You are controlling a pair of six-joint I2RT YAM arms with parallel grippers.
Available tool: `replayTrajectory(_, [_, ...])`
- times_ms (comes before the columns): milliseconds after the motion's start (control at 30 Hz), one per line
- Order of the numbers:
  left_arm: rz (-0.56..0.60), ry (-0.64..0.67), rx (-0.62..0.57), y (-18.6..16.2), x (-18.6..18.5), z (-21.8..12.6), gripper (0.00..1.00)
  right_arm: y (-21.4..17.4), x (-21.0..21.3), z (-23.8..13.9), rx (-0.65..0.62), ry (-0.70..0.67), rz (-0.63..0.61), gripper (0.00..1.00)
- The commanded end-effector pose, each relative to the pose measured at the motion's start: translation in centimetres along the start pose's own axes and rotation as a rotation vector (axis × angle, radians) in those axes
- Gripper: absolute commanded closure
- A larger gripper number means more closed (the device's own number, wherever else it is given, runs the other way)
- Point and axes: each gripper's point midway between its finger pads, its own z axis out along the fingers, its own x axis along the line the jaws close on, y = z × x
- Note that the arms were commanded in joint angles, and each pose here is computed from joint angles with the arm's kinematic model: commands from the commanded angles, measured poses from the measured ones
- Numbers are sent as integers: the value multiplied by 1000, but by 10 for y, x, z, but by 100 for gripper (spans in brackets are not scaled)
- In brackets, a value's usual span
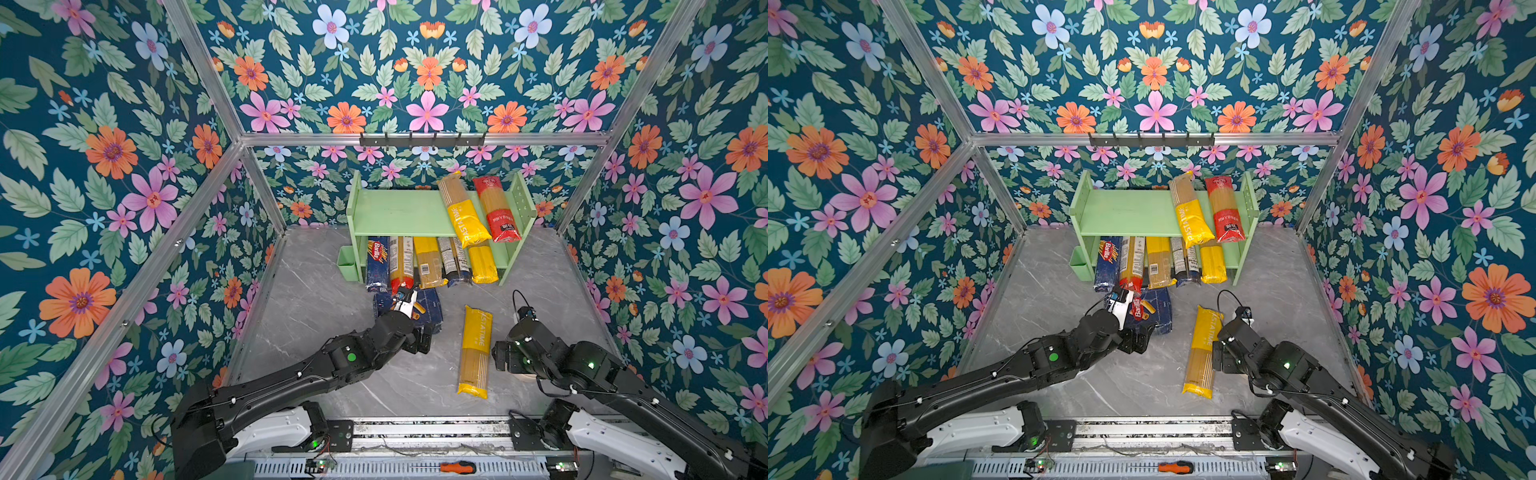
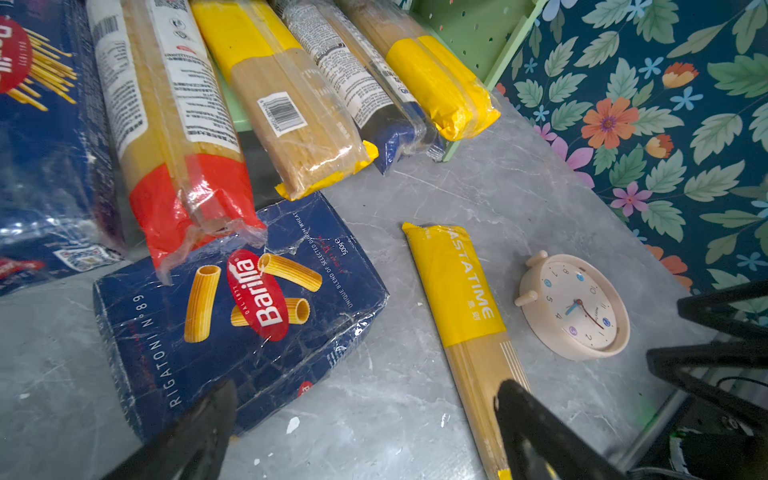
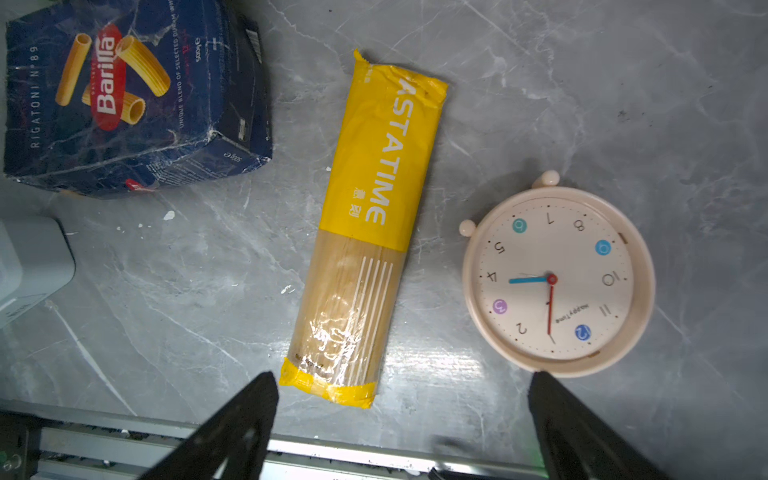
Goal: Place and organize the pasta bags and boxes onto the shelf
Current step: 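Open the right gripper, withdraw it and move over the loose yellow Pastatime bag, then lower the right gripper and close it on the yellow Pastatime bag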
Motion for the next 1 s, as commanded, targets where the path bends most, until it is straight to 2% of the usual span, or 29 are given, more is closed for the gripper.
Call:
replayTrajectory(0, [-3, 34, -18, 1, 9, -5, 0, 5, 9, 6, -34, -8, 26, 5])
replayTrajectory(233, [-21, 70, -31, -6, 27, -20, 0, -5, 31, 23, 0, -18, -24, 5])
replayTrajectory(567, [-40, 120, -57, -10, 50, -45, 0, -30, 45, 55, 17, -13, 1, 1])
replayTrajectory(967, [-44, 125, -58, -12, 54, -50, 0, -60, 54, 89, -38, -136, -31, 1])
